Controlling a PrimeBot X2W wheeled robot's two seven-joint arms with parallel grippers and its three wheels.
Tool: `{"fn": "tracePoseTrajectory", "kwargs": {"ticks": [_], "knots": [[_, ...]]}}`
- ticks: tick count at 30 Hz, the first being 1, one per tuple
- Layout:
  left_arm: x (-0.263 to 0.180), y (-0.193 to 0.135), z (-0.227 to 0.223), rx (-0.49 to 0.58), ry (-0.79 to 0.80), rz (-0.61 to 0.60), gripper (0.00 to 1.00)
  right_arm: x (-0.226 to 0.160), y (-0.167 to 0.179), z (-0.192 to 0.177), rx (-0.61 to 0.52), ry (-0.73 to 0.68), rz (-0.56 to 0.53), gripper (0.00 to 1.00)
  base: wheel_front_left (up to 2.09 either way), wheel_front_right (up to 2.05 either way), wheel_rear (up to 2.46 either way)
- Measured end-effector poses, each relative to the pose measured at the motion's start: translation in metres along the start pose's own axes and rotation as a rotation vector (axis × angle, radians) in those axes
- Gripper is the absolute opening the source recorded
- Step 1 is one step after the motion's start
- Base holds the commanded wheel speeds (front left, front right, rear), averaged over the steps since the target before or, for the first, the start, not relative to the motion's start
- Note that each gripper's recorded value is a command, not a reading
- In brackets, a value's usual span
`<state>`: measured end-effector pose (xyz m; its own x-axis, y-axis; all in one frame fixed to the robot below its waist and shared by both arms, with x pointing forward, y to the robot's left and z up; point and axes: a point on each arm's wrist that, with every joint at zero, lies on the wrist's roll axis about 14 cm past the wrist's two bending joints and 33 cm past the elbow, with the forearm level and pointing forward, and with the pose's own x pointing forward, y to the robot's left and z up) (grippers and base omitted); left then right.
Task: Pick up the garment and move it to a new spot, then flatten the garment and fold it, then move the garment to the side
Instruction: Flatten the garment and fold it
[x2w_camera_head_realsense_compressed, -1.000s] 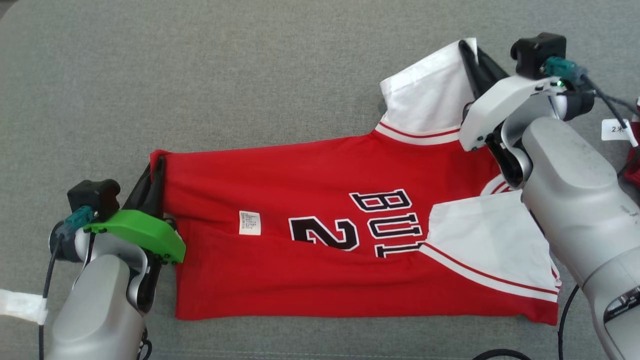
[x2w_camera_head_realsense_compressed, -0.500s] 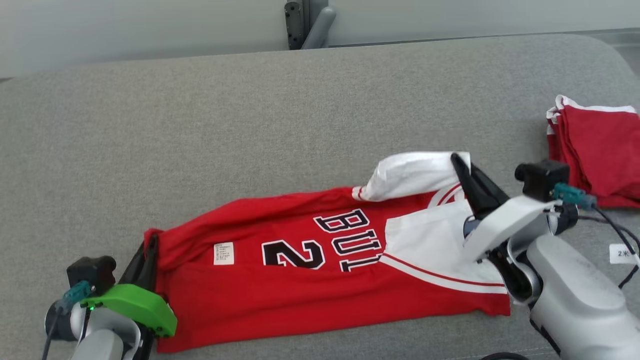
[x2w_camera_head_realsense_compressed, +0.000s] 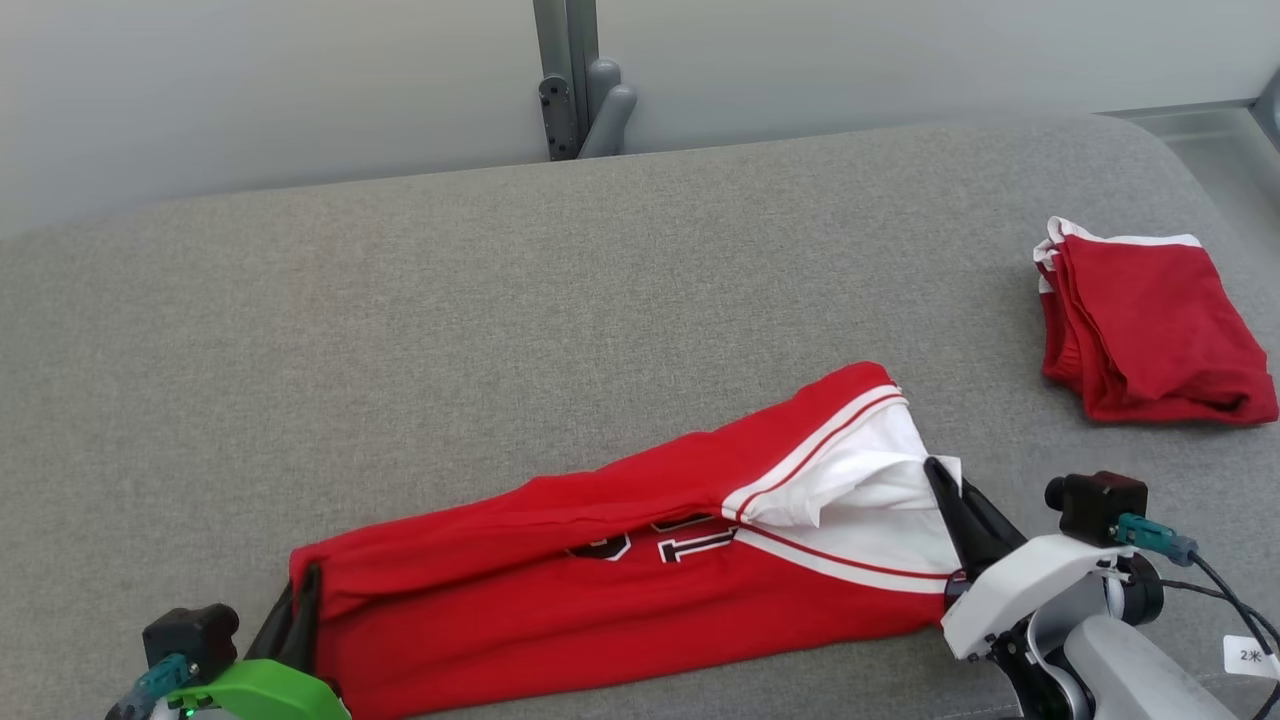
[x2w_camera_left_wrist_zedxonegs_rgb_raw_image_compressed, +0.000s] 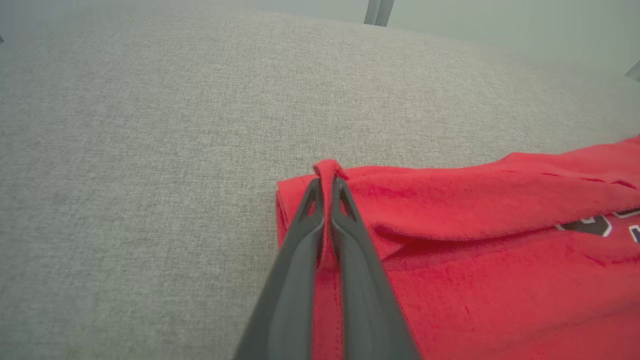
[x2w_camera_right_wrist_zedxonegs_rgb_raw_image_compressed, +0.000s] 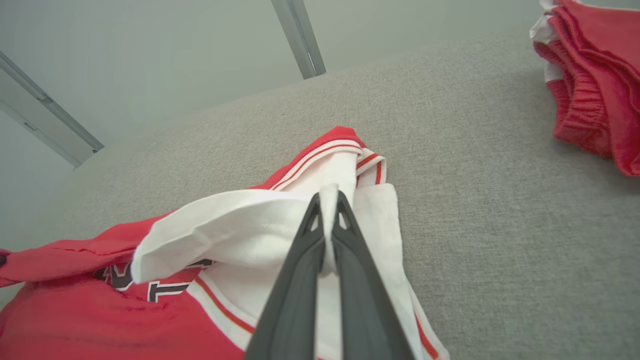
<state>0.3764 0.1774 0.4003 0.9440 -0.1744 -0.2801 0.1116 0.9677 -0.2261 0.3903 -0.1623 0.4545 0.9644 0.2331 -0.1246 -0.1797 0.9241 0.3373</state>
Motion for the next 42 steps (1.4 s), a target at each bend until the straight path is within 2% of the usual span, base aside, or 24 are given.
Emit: {"fn": "tracePoseTrajectory", "kwargs": {"ticks": [4, 5, 6, 7, 8, 9, 11, 14, 21, 34, 42], "knots": [[-0.009, 0.000, -0.008, -0.007, 0.015, 0.006, 0.00, -0.007, -0.003, -0.008, 0.007, 0.015, -0.019, 0.00, 0.00, 0.00, 0.00], [-0.010, 0.000, -0.010, -0.009, 0.019, 0.007, 0.03, -0.008, -0.003, -0.011, 0.009, 0.020, -0.023, 0.00, 0.00, 0.00, 0.00], [-0.011, -0.001, -0.012, -0.011, 0.024, 0.008, 0.11, -0.009, -0.004, -0.013, 0.006, 0.028, -0.026, 0.00, 0.00, 0.00, 0.00], [-0.013, -0.001, -0.015, -0.008, 0.030, 0.007, 0.28, -0.010, -0.006, -0.015, 0.008, 0.033, -0.034, 0.00, 0.00, 0.00, 0.00], [-0.014, -0.001, -0.018, -0.004, 0.039, 0.009, 0.64, -0.011, -0.011, -0.017, 0.021, 0.035, -0.054, 0.47, 0.00, 0.00, 0.00], [-0.015, 0.001, -0.021, -0.006, 0.048, 0.017, 1.00, -0.013, -0.014, -0.022, 0.029, 0.047, -0.070, 1.00, 0.00, 0.00, 0.00], [-0.021, 0.010, -0.028, -0.018, 0.063, 0.056, 1.00, -0.017, -0.017, -0.032, 0.036, 0.073, -0.085, 1.00, 0.00, 0.00, 0.00], [-0.028, 0.022, -0.027, -0.009, 0.048, 0.114, 1.00, -0.020, -0.023, -0.026, 0.053, 0.047, -0.112, 1.00, 0.00, 0.00, 0.00], [-0.051, 0.025, -0.029, -0.004, 0.008, 0.189, 1.00, -0.038, -0.036, -0.033, 0.027, 0.048, -0.166, 1.00, 0.00, 0.00, 0.00], [-0.055, 0.024, -0.017, 0.020, -0.046, 0.211, 1.00, -0.003, -0.023, -0.038, -0.063, 0.094, -0.125, 1.00, 0.00, 0.00, 0.00], [-0.055, 0.033, -0.019, 0.013, -0.036, 0.242, 1.00, 0.021, -0.025, -0.057, -0.079, 0.184, -0.137, 1.00, 0.00, 0.00, 0.00]]}}
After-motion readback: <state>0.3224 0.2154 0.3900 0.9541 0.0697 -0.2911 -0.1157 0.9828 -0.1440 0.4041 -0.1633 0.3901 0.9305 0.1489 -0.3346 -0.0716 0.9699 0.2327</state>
